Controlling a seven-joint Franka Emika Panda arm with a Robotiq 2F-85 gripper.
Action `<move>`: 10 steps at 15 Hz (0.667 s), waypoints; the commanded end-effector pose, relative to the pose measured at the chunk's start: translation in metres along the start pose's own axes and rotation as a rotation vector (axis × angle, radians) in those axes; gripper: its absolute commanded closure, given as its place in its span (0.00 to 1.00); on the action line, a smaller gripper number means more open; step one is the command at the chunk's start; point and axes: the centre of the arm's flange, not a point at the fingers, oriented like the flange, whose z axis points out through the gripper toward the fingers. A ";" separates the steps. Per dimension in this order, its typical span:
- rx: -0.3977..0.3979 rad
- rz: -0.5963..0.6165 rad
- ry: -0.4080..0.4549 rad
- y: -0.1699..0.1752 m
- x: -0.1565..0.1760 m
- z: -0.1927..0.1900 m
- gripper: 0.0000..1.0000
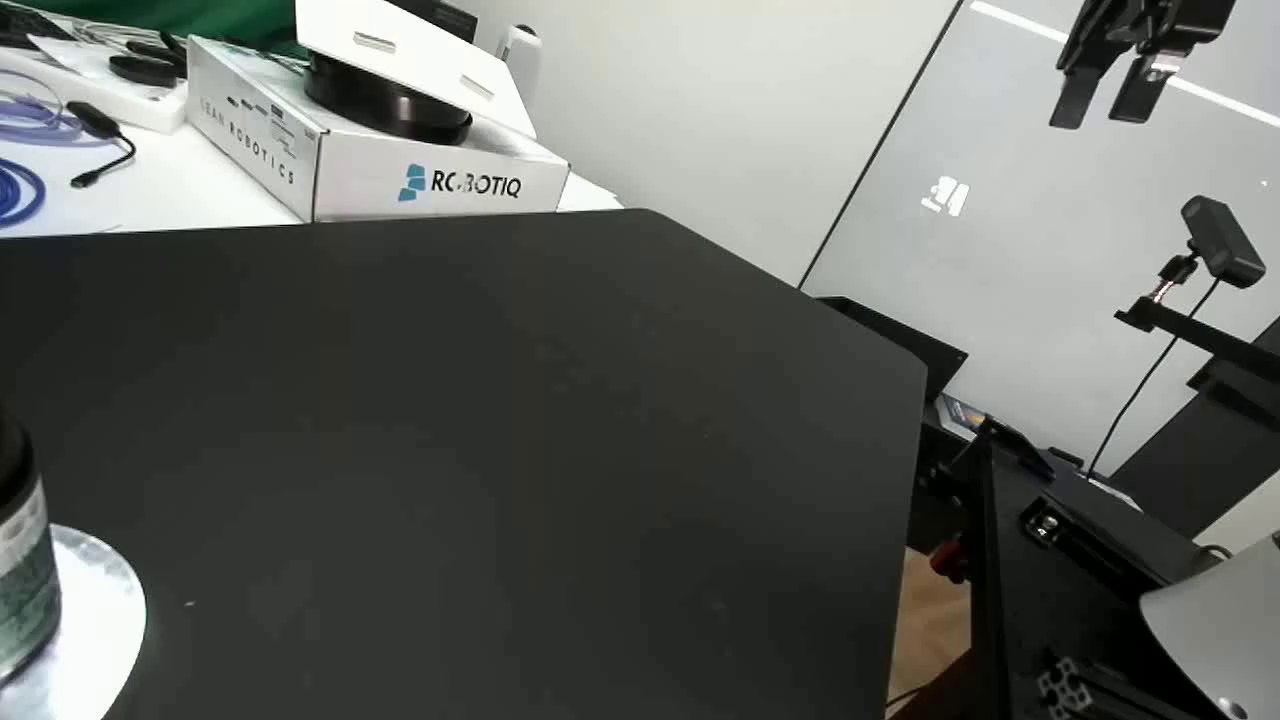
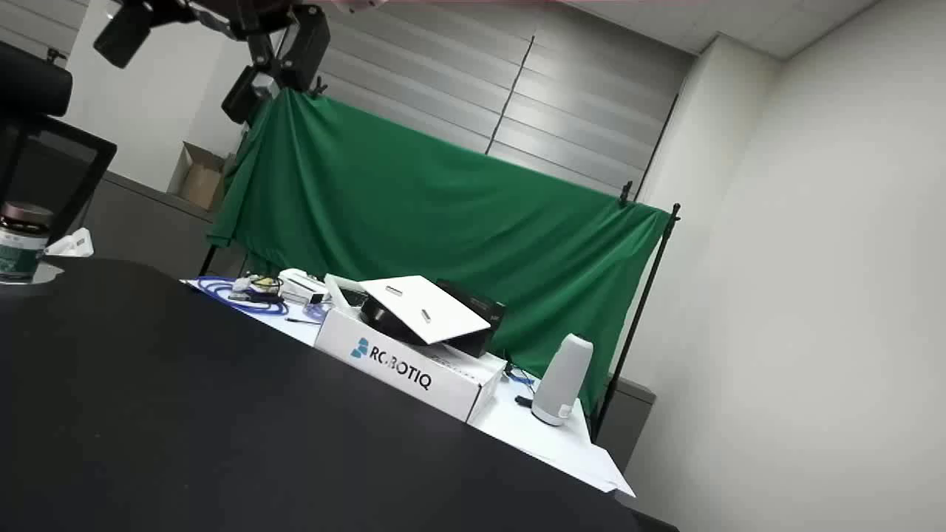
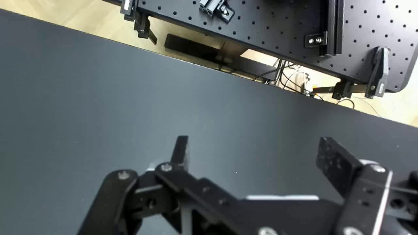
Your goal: Remove the bottle from the silver object and set it down on the right side of the table
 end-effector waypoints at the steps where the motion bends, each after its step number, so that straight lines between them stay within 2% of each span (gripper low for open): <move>1: 0.000 0.000 0.000 0.000 0.000 0.000 0.00; 8: 0.000 0.000 0.000 0.000 0.000 0.000 0.00; 10: -0.045 0.013 0.074 0.003 0.018 -0.017 0.00</move>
